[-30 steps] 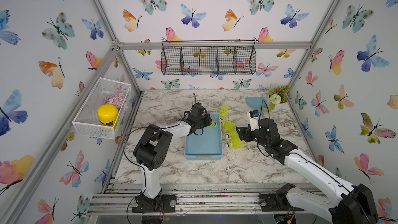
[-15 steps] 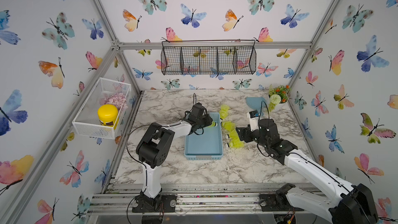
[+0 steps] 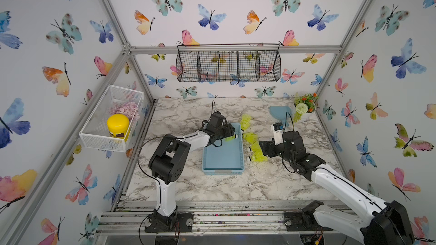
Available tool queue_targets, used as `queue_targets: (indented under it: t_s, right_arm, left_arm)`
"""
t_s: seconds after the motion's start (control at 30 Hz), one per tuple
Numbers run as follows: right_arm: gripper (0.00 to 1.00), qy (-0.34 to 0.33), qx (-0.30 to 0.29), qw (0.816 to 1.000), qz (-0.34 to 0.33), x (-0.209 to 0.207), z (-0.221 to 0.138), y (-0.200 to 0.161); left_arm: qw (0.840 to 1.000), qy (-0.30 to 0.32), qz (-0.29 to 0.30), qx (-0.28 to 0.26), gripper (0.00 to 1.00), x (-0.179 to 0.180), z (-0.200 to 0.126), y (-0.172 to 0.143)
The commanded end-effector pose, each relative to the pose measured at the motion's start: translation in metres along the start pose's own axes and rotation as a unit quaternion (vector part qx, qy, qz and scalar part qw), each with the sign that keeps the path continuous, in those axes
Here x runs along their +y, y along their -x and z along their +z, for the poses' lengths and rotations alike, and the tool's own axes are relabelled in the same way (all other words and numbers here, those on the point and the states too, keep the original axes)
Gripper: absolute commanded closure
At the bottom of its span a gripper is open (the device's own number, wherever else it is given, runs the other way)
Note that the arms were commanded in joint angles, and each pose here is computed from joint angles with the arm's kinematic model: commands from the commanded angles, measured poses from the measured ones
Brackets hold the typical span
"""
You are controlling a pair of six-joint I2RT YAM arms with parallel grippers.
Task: Put the shuttlecocks into the storage box
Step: Place the shuttlecock in the storage box, then pick up the shuttlecock at the center of the board.
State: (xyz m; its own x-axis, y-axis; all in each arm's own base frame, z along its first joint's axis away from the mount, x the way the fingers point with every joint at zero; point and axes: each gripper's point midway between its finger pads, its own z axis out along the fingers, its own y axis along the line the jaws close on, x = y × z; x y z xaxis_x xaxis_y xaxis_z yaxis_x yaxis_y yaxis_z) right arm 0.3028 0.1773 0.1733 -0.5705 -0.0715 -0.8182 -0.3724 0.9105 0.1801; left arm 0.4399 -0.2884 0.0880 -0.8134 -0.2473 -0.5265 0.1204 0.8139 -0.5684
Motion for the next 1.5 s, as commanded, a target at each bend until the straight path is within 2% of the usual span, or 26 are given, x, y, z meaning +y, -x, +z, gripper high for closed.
queue_targets:
  t_s: [0.0, 0.13, 0.33, 0.47, 0.6, 0.87, 1.03, 1.17, 1.3, 1.47]
  right_arm:
    - [0.2, -0.015, 0.014, 1.0, 0.009, -0.007, -0.004, -0.011]
    - [0.21, -0.01, 0.032, 0.999, 0.015, -0.006, -0.003, -0.022]
    - [0.28, -0.003, 0.069, 0.997, 0.028, -0.005, 0.001, -0.043]
    - [0.4, -0.033, 0.092, 0.995, 0.037, -0.017, 0.005, -0.059]
    - [0.46, -0.036, 0.11, 0.992, 0.041, -0.019, 0.01, -0.072]
    - [0.48, -0.044, 0.137, 0.989, 0.044, -0.028, 0.028, -0.089]
    - [0.52, -0.054, 0.143, 0.987, 0.044, -0.036, 0.037, -0.092]
    - [0.56, -0.03, 0.146, 0.988, 0.039, -0.03, 0.043, -0.091]
    - [0.58, -0.021, 0.155, 0.987, 0.04, -0.028, 0.049, -0.094]
    - [0.69, -0.016, 0.163, 0.986, 0.039, -0.027, 0.054, -0.096]
  left_arm:
    - [0.999, 0.007, 0.034, -0.032, 0.33, -0.011, -0.026, 0.024]
    - [0.997, 0.023, 0.06, -0.043, 0.31, -0.014, -0.046, 0.032]
    - [0.992, 0.041, 0.098, -0.065, 0.3, -0.02, -0.091, 0.042]
    - [0.989, 0.047, 0.122, -0.07, 0.29, -0.026, -0.127, 0.044]
    - [0.988, 0.033, 0.141, -0.058, 0.29, -0.029, -0.16, 0.039]
    - [0.988, -0.018, 0.155, -0.025, 0.29, -0.011, -0.209, 0.025]
    - [0.984, -0.026, 0.17, -0.042, 0.3, 0.003, -0.218, 0.02]
    - [0.982, -0.05, 0.176, -0.052, 0.3, -0.003, -0.22, 0.017]
    - [0.981, -0.044, 0.183, -0.052, 0.3, 0.0, -0.221, 0.018]
    - [0.982, -0.036, 0.176, -0.056, 0.31, 0.008, -0.223, 0.019]
